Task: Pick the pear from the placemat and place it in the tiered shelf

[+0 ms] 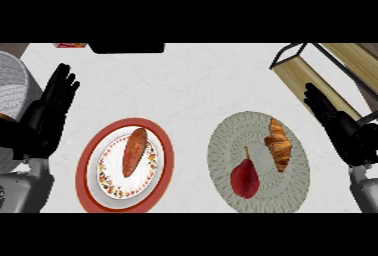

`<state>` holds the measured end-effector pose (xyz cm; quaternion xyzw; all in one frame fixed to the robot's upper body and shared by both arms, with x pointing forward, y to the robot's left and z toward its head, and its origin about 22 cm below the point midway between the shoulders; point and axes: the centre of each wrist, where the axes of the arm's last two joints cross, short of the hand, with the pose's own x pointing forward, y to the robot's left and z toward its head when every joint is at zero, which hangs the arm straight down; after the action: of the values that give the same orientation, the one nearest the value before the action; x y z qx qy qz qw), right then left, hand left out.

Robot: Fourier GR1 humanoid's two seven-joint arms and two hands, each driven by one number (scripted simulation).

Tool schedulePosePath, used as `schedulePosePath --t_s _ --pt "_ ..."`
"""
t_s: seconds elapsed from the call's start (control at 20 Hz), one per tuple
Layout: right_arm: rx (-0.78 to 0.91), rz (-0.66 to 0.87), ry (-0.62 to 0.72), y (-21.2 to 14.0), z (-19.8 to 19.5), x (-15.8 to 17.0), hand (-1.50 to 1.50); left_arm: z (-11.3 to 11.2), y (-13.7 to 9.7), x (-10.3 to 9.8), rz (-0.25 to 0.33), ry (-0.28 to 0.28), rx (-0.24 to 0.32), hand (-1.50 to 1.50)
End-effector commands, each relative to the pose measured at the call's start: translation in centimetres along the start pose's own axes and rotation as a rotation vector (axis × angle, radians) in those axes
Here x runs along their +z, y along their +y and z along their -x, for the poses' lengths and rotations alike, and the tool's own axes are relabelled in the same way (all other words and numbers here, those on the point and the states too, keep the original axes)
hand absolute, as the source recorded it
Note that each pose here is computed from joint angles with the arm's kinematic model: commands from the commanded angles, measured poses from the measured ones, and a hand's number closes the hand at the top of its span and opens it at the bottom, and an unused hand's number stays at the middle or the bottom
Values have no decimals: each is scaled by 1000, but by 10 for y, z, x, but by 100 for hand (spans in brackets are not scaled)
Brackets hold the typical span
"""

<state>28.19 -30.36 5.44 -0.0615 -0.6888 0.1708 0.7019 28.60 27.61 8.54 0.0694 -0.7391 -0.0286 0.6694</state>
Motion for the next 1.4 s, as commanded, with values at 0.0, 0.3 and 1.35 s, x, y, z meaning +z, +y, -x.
schedulePosePath --t_s 0.0,0.3,1.35 --pt "5 79 -30 0 -3 6 150 1 10 0 9 9 7 0" --pt "325 562 52 -68 -9 18 150 24 15 4 -9 126 15 0" --pt "584 -7 258 -11 -98 70 -150 22 -7 -10 52 143 40 0"
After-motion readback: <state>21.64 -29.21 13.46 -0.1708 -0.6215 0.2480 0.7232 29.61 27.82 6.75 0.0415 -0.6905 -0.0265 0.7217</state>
